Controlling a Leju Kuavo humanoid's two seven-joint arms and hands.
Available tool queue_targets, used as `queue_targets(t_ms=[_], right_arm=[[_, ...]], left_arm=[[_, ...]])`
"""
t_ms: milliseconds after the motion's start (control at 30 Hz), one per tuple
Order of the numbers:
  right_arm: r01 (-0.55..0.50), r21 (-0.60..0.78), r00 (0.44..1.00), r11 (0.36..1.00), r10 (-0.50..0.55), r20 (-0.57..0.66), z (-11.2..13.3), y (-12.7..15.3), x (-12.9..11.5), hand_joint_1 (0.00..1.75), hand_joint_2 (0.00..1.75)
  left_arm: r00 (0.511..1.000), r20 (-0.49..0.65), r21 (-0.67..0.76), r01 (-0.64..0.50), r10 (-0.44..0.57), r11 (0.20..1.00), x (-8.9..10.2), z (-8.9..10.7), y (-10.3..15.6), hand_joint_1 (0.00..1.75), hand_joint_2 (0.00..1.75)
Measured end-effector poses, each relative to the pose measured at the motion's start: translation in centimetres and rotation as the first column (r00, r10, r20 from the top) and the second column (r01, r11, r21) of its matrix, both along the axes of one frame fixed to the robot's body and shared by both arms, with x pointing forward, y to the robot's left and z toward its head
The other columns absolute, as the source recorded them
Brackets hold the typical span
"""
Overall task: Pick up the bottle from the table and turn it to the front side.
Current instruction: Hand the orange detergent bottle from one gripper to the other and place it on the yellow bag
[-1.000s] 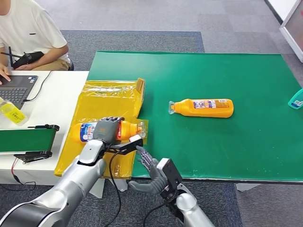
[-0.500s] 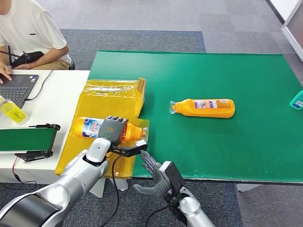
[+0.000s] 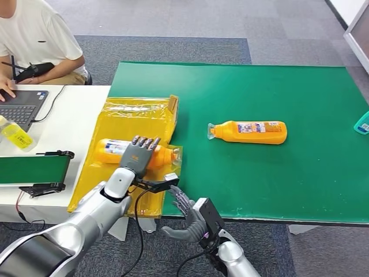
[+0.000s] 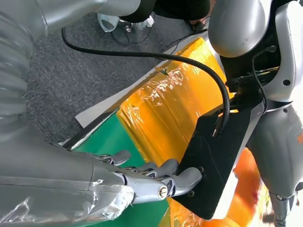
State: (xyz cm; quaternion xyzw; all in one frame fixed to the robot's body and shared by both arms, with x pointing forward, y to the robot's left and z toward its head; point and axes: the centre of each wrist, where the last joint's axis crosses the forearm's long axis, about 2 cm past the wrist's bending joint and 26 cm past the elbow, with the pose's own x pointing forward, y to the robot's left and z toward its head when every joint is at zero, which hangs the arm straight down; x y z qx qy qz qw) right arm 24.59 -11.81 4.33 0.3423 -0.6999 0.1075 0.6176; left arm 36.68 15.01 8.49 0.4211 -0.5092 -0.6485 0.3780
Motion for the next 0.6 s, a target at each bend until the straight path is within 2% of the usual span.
queue_targets(t_ms=[367,600], right_arm=[[0.0,-0.001,1.0,1.0,0.0,-0.004,0.02,0.01,0.01,0.0,1.75],[0.001,-0.001,1.0,1.0,-0.001,0.003,0.21,0.06,0.09,0.0,1.75]], left_arm=[[1.0,-0.014,0.007,-0.004,0.004,1.0,0.12,0.06,0.07,0.0,1.75],[1.0,-0.017,-0.035,0.003,-0.004,0.999,0.2,0.04,0.44,0.0,1.75]])
